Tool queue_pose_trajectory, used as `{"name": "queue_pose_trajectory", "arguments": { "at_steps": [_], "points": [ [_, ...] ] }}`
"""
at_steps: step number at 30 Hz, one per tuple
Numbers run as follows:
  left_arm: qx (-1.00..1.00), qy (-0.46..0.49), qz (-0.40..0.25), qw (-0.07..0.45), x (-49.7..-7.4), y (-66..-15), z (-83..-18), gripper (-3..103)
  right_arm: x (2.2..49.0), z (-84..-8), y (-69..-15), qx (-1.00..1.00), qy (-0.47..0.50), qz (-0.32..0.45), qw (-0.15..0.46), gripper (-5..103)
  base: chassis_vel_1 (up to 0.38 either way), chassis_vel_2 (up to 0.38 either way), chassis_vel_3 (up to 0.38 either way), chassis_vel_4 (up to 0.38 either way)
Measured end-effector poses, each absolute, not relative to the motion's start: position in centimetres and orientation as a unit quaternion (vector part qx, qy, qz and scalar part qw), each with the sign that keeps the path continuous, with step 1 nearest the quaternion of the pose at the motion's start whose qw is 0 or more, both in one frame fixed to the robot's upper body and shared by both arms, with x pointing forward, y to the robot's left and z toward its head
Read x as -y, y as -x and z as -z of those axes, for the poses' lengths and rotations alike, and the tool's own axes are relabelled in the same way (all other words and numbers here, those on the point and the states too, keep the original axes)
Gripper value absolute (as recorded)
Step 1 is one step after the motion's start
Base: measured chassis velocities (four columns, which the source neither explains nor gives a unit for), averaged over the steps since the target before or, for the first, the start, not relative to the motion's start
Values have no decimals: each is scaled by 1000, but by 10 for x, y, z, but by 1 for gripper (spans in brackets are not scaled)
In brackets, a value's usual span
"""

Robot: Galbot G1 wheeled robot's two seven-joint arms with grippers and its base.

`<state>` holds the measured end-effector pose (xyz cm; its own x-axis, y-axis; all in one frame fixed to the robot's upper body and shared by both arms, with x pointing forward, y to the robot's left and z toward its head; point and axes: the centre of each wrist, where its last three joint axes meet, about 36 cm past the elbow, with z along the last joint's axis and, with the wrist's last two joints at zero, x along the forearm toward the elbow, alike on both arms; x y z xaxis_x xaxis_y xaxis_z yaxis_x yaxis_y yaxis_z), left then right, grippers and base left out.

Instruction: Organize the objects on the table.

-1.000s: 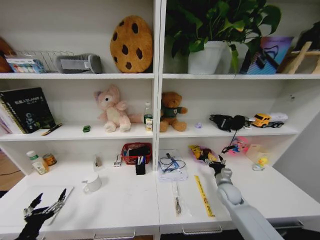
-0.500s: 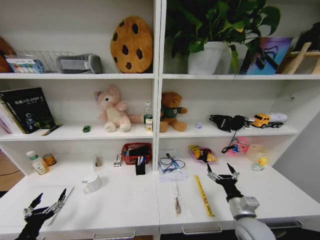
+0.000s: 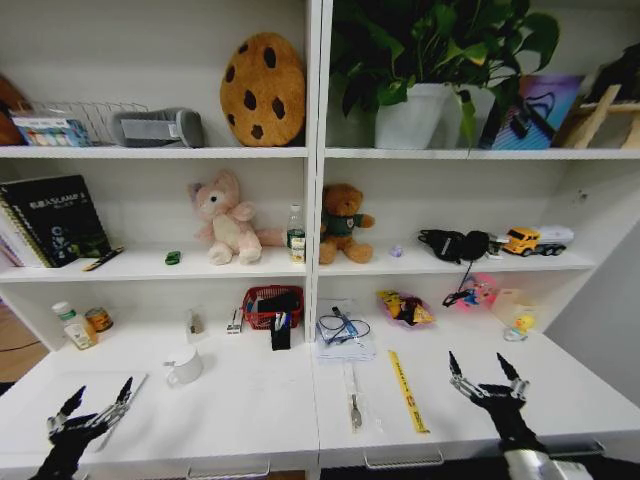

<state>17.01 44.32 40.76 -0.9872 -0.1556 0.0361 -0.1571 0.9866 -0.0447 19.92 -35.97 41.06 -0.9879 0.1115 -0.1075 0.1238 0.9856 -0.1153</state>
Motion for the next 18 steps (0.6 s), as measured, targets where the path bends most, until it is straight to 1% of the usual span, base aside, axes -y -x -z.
{"name": "queue_pose_trajectory", "arguments": {
  "at_steps": [18],
  "points": [
    [997,-78,-24,16,-443,-170,-408,100,359,-410,-201,-995,-60,59,50,100,2,3,-2,-2]
  ]
}}
